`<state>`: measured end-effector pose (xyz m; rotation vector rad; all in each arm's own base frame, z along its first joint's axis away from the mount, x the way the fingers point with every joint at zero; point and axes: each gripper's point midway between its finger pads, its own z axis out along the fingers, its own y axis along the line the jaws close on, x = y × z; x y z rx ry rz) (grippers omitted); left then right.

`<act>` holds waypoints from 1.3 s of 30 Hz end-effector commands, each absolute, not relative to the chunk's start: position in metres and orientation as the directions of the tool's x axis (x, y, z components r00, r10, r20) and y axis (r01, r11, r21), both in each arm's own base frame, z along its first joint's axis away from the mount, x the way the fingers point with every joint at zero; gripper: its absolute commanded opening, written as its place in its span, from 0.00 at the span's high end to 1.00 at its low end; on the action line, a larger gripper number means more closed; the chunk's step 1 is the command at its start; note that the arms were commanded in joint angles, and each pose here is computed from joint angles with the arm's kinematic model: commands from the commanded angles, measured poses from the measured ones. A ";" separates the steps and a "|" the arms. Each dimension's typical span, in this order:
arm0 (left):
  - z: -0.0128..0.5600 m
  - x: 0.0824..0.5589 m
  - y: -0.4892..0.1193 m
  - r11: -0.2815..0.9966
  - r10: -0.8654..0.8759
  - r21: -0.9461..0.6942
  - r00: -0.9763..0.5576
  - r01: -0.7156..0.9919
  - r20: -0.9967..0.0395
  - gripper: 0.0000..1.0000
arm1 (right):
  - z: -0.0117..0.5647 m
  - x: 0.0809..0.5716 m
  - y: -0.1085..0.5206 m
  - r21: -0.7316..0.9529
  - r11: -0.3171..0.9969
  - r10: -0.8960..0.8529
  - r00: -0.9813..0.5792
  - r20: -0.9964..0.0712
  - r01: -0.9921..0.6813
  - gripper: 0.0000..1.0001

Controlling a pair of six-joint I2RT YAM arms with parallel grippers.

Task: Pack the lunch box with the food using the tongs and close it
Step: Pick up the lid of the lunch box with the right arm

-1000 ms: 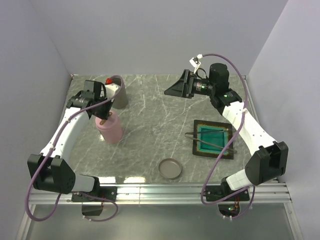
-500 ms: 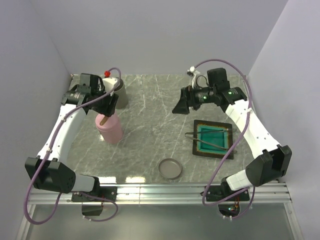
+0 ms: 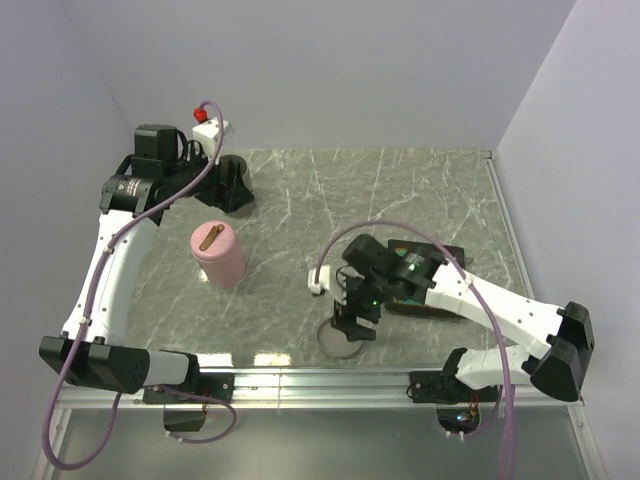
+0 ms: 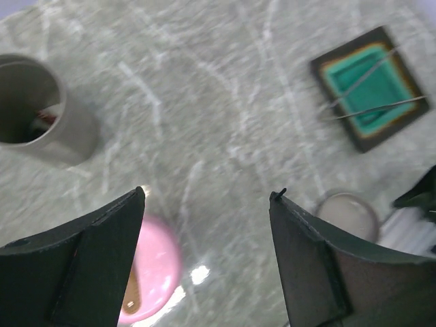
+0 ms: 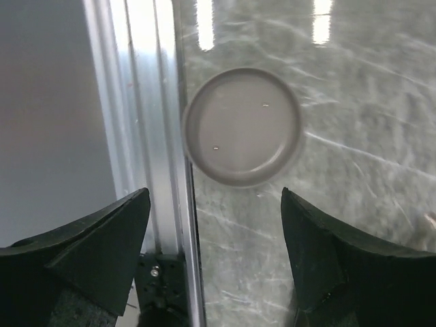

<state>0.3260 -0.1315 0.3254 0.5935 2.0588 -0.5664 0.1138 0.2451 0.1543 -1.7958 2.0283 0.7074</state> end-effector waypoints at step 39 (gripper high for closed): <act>0.357 0.294 -0.170 0.579 0.079 -0.279 -0.393 0.766 -0.916 0.22 | 0.037 0.087 0.251 -0.162 -0.520 -0.699 0.526 -0.484 -0.839 0.85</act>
